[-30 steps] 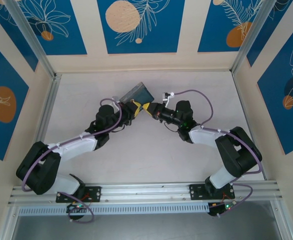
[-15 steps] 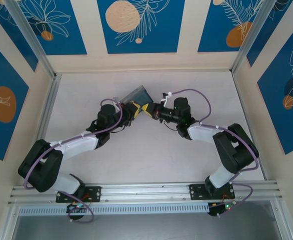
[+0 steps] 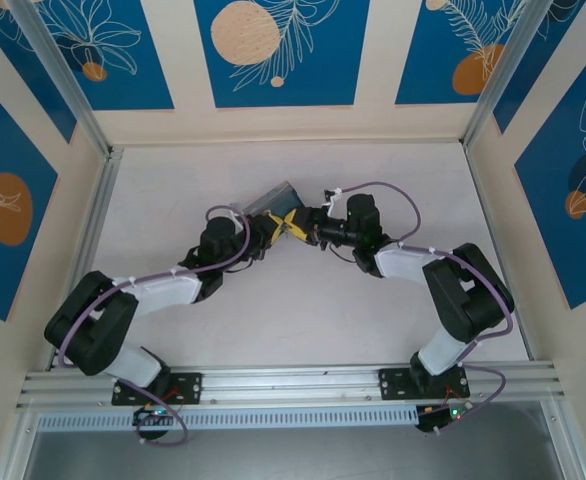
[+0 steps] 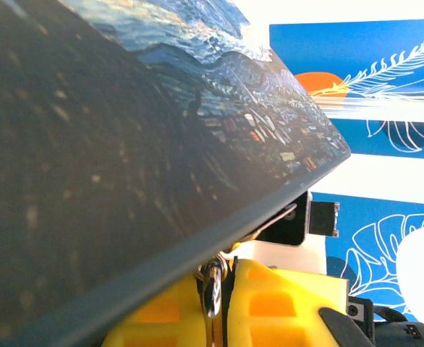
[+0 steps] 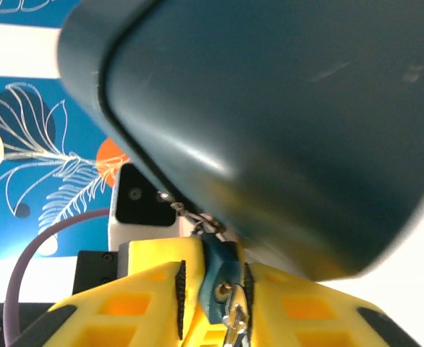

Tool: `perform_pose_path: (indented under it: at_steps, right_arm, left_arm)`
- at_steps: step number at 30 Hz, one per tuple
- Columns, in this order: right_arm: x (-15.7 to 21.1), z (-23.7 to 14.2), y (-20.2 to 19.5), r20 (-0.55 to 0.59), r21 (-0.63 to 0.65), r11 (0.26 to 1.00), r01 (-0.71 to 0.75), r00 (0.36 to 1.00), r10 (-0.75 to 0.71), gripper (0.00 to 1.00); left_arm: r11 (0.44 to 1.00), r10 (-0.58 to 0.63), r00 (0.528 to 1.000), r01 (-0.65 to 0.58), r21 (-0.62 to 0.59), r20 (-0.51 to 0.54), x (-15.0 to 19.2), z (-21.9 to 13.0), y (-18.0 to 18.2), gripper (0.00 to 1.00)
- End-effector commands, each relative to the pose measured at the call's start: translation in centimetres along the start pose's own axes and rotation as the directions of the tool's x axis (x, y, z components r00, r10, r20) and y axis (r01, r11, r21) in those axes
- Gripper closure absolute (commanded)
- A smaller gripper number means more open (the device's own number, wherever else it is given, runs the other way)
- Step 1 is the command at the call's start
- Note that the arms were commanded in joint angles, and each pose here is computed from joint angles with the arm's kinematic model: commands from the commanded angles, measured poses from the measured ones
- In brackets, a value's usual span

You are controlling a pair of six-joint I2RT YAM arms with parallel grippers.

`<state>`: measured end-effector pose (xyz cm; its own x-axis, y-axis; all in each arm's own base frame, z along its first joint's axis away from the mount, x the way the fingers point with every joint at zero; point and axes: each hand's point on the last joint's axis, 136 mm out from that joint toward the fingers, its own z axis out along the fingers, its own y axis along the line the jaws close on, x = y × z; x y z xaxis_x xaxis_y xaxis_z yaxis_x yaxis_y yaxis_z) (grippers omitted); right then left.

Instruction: Unlock the padlock with the key

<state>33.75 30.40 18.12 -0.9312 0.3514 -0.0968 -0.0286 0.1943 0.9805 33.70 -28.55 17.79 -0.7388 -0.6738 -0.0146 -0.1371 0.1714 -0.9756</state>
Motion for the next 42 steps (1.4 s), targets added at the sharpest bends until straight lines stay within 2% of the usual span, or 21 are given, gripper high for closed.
perform_pose_path:
  at_steps: [1,7,14,20,29,34,42]
  right_arm:
    - [0.4,-0.7,3.4,-0.005,-0.117,0.99,0.081,0.997,-0.082,0.62]
    - [0.8,-2.0,1.1,0.018,-0.044,0.998,0.049,0.999,-0.048,0.48]
    - [1.6,-3.6,-1.5,0.029,0.087,0.995,0.046,0.998,-0.049,0.44]
    - [1.8,-3.5,-1.4,0.01,0.079,0.996,0.044,0.999,-0.045,0.52]
    - [1.6,-3.0,-3.5,0.019,0.121,0.993,0.011,1.0,-0.013,0.53]
    - [1.5,-2.8,-4.5,0.024,0.139,0.99,-0.002,1.0,-0.001,0.57]
    - [1.3,-1.9,-4.8,0.009,0.121,0.992,-0.021,1.0,0.02,0.7]
  left_arm:
    - [0.997,0.024,0.995,-0.031,-0.066,-0.099,2.6,0.1,2.7,1.0]
    - [0.997,0.037,0.995,-0.043,-0.07,-0.095,2.3,0.0,2.8,1.0]
    - [0.997,0.04,0.995,-0.047,-0.067,-0.096,2.2,0.0,2.7,1.0]
    - [0.997,0.041,0.994,-0.048,-0.063,-0.102,2.2,0.2,2.6,1.0]
    - [0.997,0.04,0.993,-0.046,-0.057,-0.108,2.3,0.4,2.2,1.0]
    - [0.997,0.044,0.993,-0.049,-0.052,-0.109,2.3,0.4,1.9,1.0]
    - [0.997,0.042,0.993,-0.048,-0.056,-0.11,2.3,0.4,2.0,1.0]
